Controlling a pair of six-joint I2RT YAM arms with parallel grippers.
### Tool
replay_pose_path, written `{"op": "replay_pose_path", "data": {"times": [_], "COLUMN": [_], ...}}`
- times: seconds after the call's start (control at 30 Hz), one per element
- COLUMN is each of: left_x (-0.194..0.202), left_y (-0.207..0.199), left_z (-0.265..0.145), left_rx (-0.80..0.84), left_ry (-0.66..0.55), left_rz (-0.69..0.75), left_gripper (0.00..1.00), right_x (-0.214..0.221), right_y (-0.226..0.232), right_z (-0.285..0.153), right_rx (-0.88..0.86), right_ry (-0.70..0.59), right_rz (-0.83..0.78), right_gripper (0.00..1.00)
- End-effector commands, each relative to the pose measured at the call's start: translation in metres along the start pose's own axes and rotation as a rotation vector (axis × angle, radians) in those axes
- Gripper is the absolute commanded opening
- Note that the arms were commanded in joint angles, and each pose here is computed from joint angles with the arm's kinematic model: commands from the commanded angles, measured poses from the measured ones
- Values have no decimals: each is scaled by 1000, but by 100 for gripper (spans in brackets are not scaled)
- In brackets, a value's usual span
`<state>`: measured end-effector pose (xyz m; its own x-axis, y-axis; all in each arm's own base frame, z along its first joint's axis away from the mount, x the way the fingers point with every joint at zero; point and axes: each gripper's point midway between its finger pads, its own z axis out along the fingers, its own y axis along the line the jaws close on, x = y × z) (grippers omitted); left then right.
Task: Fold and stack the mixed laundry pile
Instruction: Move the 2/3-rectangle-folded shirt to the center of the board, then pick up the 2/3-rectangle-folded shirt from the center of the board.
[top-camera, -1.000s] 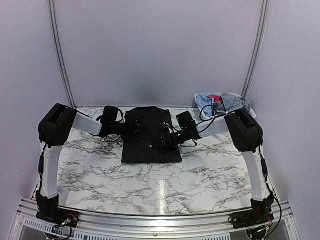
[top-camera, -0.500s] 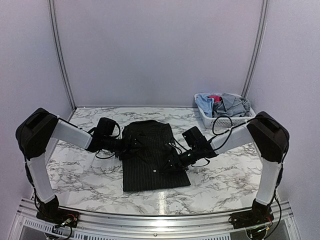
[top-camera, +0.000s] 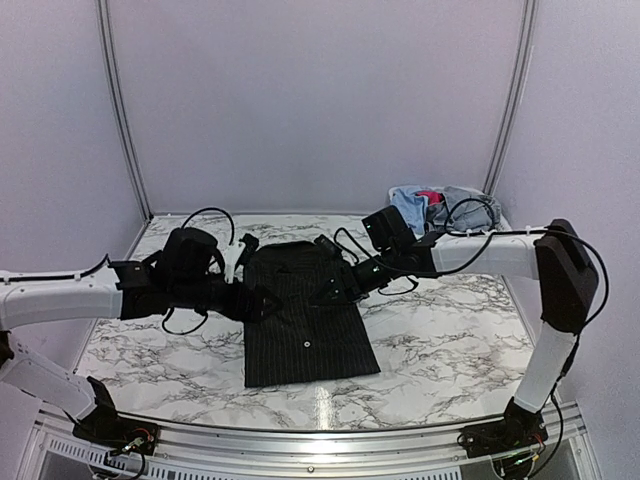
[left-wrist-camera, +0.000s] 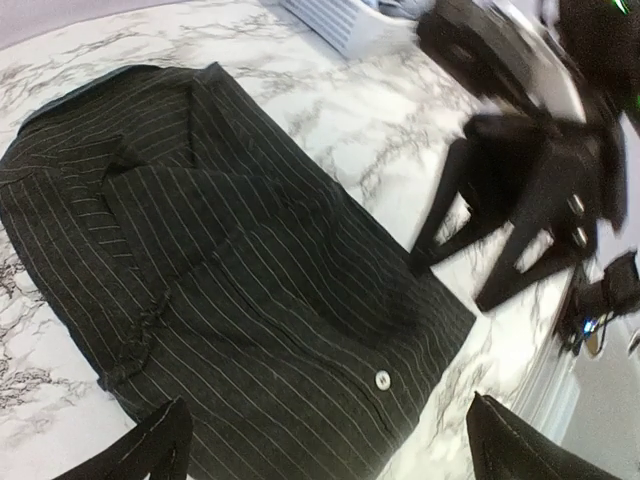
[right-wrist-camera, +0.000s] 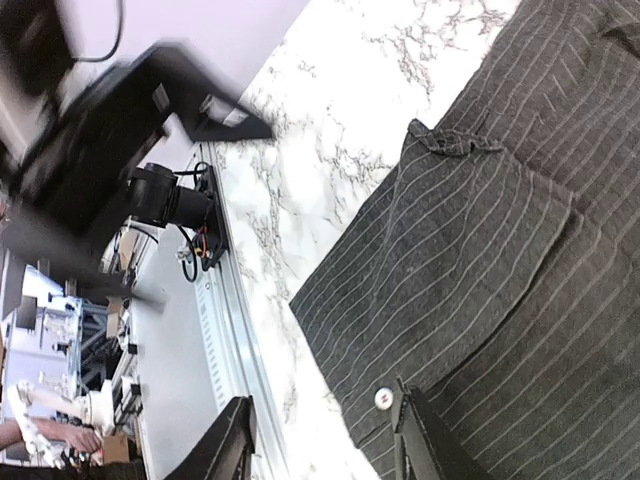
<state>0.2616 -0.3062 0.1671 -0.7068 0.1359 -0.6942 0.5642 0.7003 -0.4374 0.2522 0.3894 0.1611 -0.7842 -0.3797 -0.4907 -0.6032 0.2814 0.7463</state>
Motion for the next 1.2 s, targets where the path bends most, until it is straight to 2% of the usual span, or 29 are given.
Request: {"op": "replay_pose_path", "data": {"times": [0.0, 0.1, 0.23, 0.37, 0.53, 0.87, 1.07, 1.17], "left_x": [59, 82, 106, 114, 130, 139, 140, 147], "left_y": [-7, -23, -48, -71, -80, -72, -59, -55], "left_z": [-11, -8, 9, 30, 57, 94, 101, 101], "left_rx": [-153, -174, -185, -178, -229, -348, -446, -448], "left_ry": [71, 81, 122, 130, 177, 230, 218, 242], "left_rz": [343, 522, 748, 891, 1063, 1284, 1361, 1388], "left_gripper": [99, 96, 84, 76, 69, 55, 37, 20], "right_x": [-1, 3, 14, 23, 42, 54, 57, 53], "right_y": [-7, -15, -35, -62, -82, -92, -90, -85], "right_z": [20, 35, 53, 68, 77, 78, 76, 74], "right_rx": [-38, -75, -84, -58, -35, -14, -20, -31], "right_ry": [59, 80, 111, 142, 173, 184, 176, 168], "right_rz": [-10, 2, 23, 39, 81, 118, 137, 140], "right_gripper": [40, 39, 36, 34, 33, 33, 33, 34]}}
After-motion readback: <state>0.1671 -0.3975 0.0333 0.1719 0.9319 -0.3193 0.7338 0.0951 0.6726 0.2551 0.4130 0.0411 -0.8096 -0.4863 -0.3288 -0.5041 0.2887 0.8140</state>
